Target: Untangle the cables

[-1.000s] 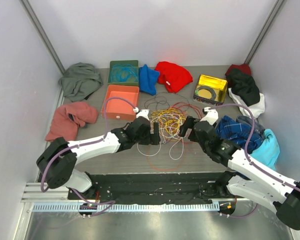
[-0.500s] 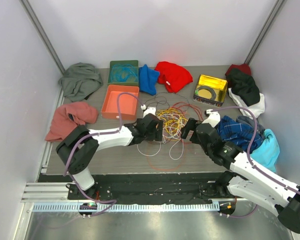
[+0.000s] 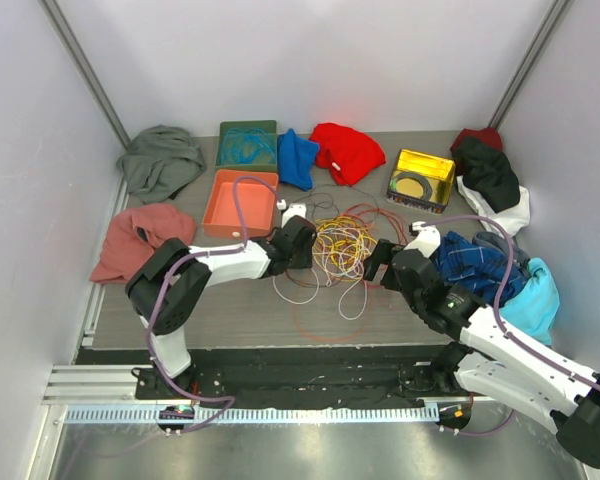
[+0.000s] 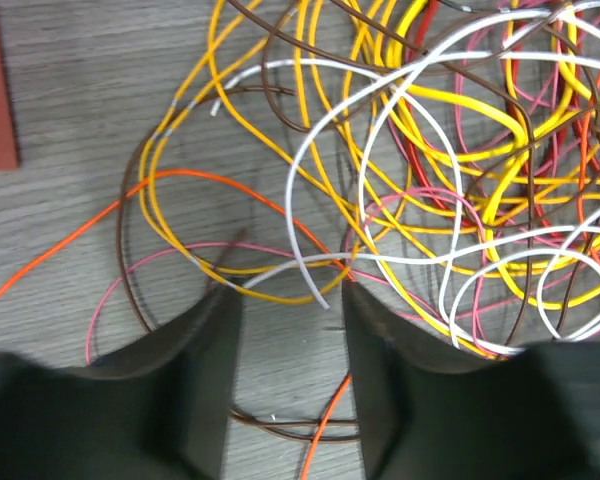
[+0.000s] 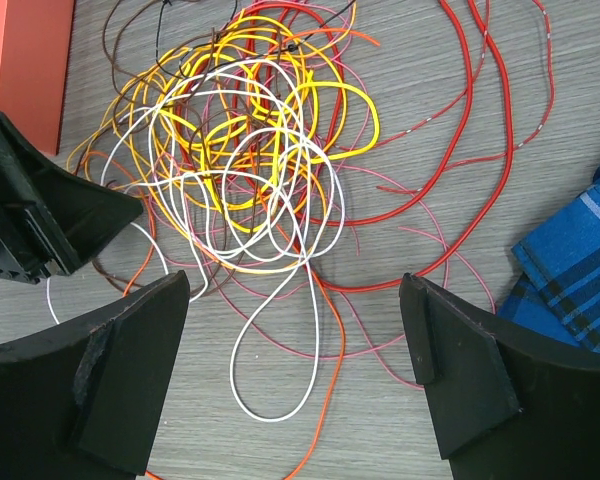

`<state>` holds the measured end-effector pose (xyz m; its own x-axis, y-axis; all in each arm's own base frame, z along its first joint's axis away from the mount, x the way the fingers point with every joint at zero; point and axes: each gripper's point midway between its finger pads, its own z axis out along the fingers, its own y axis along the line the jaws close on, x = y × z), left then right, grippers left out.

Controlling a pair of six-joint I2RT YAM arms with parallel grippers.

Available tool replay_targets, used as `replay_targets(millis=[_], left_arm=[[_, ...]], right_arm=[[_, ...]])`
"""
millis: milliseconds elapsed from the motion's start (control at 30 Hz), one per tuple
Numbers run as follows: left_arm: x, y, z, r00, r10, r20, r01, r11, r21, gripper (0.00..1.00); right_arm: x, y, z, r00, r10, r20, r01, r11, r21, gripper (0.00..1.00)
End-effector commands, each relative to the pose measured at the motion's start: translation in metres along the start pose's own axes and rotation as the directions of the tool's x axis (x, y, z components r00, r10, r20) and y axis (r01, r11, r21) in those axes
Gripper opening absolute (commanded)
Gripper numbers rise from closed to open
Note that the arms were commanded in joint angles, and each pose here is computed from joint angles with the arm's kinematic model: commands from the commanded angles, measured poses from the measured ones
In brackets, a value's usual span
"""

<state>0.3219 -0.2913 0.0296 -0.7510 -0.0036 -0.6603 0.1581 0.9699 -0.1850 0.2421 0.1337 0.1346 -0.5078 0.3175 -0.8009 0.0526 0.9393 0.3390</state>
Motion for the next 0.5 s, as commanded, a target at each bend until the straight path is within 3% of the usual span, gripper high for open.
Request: replay_targets(millis=[0,67,133,167,467], left_arm=[[-0.013,-0.006,-0.003,0.999,-0.019,0.041,0.017,0.999,0.031,0.36],[-0.015,-0.006,-0.011,0.998,-0.023,0.053,0.021,0.999,0.043,0.27],[-0.027,-0.009,-0.025,0.996,-0.028,0.087,0.022,0.998,0.067,0.12],[-0.028,-0.008,-0.029,0.995,-0.026,0.093,0.019,0.997,0.072,0.0],[-0.071,-0.022,-0.111,0.972,-0.067,0.224,0.022,0.979,0.201,0.0]], right_arm=[[-0.01,0.0,-0.002,0.999,0.003,0.044,-0.003,1.0,-0.001,0.95],[-0.011,0.0,-0.002,0.999,0.007,0.043,-0.007,1.0,-0.005,0.95],[-0.011,0.002,-0.001,0.999,0.005,0.041,-0.005,1.0,-0.008,0.96],[-0.011,0.002,-0.001,0.999,0.006,0.041,-0.005,1.0,-0.007,0.95],[-0.02,0.005,-0.008,0.997,0.03,0.065,-0.028,0.999,-0.032,0.95]])
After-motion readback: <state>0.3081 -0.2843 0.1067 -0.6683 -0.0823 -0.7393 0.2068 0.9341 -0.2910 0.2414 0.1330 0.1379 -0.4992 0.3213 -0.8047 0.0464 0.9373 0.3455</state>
